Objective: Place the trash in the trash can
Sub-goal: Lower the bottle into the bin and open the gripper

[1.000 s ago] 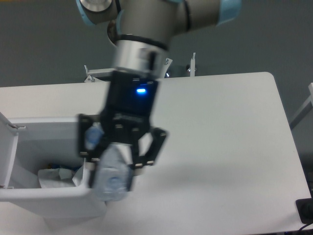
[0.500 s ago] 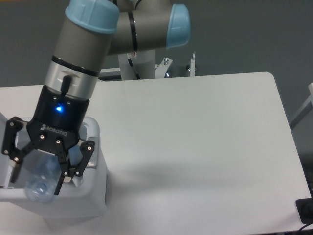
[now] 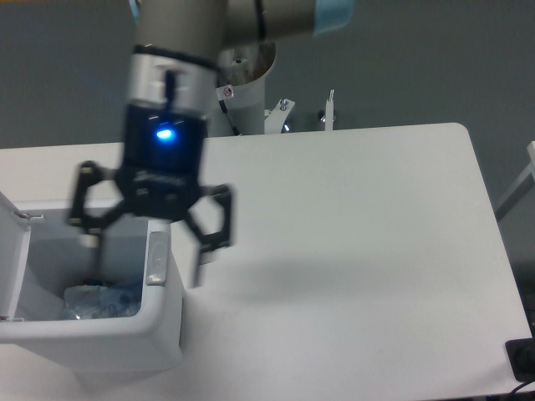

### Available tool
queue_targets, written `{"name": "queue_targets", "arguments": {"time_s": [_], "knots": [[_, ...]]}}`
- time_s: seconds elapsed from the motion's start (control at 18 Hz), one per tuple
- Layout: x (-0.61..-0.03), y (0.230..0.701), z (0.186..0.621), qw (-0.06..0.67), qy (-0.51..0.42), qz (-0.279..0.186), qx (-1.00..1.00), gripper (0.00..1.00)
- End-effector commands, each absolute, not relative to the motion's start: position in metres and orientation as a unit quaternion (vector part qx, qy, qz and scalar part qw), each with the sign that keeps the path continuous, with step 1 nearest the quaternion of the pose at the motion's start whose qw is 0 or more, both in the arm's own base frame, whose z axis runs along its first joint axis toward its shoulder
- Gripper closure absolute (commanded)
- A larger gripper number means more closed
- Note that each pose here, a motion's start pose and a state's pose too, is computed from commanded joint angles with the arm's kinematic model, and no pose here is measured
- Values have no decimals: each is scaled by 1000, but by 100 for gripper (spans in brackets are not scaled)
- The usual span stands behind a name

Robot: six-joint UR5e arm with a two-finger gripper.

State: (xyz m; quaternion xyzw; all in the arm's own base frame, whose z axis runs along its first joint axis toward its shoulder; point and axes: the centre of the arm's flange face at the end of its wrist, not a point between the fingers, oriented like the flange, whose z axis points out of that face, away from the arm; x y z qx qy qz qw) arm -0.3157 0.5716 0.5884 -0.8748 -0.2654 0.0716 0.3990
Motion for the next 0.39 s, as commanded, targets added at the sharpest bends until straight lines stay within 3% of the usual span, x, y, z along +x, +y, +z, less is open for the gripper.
{"name": "queue_targets", "arguments": {"time_s": [0.22,0.39], "knots": [[-335,546,565,288,-168,139,-932,0],[-357,523,555,235,-130,150,-952,0]]}}
